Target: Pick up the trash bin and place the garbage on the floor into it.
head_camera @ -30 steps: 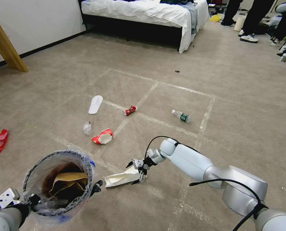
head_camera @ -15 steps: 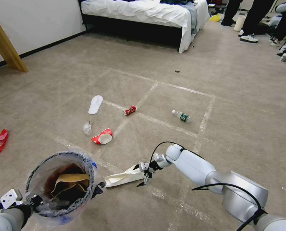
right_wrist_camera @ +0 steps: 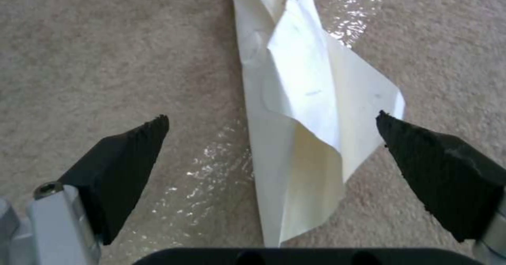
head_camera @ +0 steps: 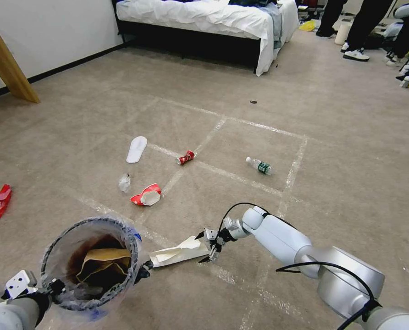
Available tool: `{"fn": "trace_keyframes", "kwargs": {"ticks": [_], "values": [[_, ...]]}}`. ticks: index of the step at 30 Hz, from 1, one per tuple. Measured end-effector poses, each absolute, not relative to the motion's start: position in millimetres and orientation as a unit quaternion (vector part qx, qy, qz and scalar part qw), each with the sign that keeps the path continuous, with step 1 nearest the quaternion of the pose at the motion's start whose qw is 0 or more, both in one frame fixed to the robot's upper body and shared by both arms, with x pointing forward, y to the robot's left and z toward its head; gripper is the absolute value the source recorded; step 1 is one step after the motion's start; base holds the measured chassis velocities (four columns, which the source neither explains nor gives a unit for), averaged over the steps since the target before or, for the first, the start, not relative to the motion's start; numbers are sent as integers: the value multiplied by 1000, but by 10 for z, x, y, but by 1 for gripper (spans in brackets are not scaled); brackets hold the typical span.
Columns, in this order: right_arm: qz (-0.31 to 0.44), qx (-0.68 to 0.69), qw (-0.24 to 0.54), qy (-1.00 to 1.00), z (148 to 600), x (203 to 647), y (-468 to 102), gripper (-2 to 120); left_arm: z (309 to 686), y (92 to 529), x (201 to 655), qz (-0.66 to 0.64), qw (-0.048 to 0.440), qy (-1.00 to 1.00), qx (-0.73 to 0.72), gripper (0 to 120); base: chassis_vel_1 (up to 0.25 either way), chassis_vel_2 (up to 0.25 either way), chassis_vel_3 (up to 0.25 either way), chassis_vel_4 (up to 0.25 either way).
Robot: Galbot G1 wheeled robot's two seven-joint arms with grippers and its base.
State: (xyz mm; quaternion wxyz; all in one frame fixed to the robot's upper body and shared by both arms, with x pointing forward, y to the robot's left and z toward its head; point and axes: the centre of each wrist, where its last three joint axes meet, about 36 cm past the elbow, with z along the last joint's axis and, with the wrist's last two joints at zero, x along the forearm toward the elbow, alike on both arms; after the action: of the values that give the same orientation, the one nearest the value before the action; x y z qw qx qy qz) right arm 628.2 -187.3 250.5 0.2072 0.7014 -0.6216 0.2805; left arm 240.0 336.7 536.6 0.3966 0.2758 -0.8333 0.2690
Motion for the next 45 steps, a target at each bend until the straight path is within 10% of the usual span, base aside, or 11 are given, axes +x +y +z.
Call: {"fn": "trace_keyframes", "kwargs": {"ticks": [37,45], "values": [[261,695,208,-637,2429,6316,-1590,100,5342,3365,2393,269,397,-834,272,0,0,0,0,0],[254,695,218,-636,2340,6251,-1586,82,5338,3362,2397,267,396,-836,272,0,0,0,0,0]]}}
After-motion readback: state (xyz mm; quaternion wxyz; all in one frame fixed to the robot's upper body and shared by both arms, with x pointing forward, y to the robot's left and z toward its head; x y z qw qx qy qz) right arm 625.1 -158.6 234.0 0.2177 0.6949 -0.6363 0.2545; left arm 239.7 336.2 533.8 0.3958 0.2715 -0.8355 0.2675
